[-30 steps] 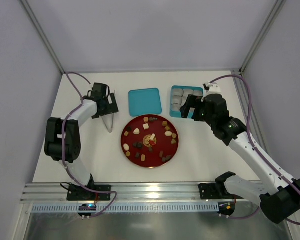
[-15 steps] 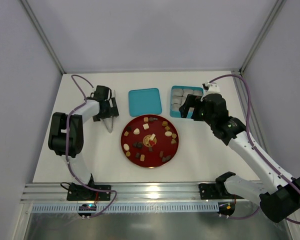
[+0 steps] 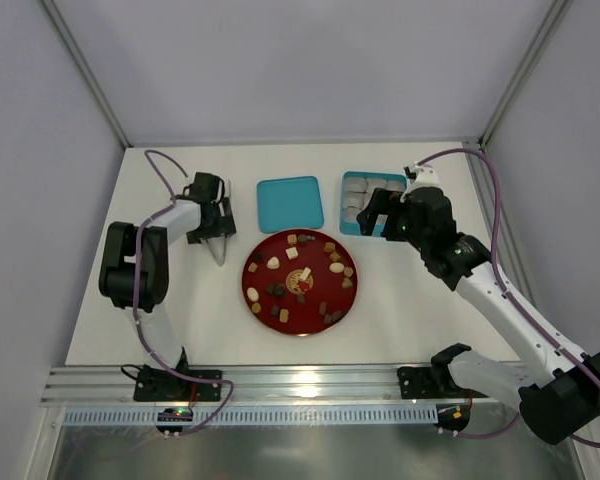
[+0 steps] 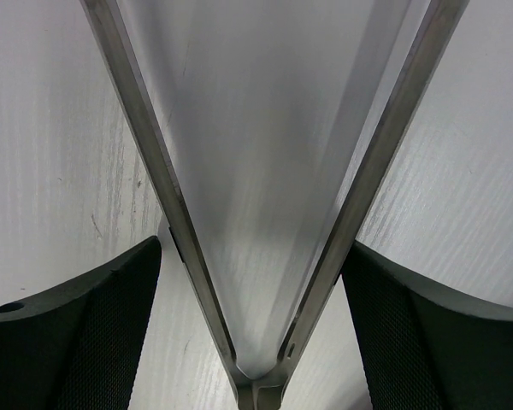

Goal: Pack the chocolate

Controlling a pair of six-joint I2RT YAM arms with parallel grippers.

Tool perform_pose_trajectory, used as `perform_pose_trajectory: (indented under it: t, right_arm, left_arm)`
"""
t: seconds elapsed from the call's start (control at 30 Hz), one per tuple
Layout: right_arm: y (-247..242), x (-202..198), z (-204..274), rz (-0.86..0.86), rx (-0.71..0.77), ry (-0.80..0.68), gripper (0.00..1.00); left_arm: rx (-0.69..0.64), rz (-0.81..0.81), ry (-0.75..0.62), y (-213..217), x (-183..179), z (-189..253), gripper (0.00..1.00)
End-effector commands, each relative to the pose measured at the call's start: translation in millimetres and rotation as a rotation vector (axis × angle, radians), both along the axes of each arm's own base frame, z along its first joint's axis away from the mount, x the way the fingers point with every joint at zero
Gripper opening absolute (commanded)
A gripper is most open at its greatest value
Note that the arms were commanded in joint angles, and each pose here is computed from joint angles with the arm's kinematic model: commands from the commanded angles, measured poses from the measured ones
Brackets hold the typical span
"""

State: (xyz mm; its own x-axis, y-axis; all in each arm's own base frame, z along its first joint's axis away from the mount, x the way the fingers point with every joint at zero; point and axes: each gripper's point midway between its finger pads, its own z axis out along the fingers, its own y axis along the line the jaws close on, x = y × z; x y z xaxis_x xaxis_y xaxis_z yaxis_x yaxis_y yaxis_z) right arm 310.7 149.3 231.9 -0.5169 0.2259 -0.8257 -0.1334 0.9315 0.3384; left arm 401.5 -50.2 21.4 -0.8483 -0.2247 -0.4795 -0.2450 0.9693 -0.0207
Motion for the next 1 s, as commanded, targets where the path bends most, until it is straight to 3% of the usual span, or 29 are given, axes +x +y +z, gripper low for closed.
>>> perform_pose_trajectory:
  t: [0.0,0.47,0.8,0.97]
  right_arm:
    - [4,4,7,0.004,0.028,-0.037,1.0]
    - [6,3,7,0.017,0.028,-0.037,1.0]
    - [8,4,5,0.023,0.03,-0.033,1.0]
    - [8,4,5,0.023,0.032,-0.033,1.0]
  left_arm:
    - [0.014,0.054,-0.032,2,8,-1,0.83]
    - [0.009,0.043,-0.028,-4,15,-4,0.74]
    - [-0.011,0.0,-0.069,-10,23,13,0.54]
    - [-0.024,0.013,-0.116,-11,29,34,0.5]
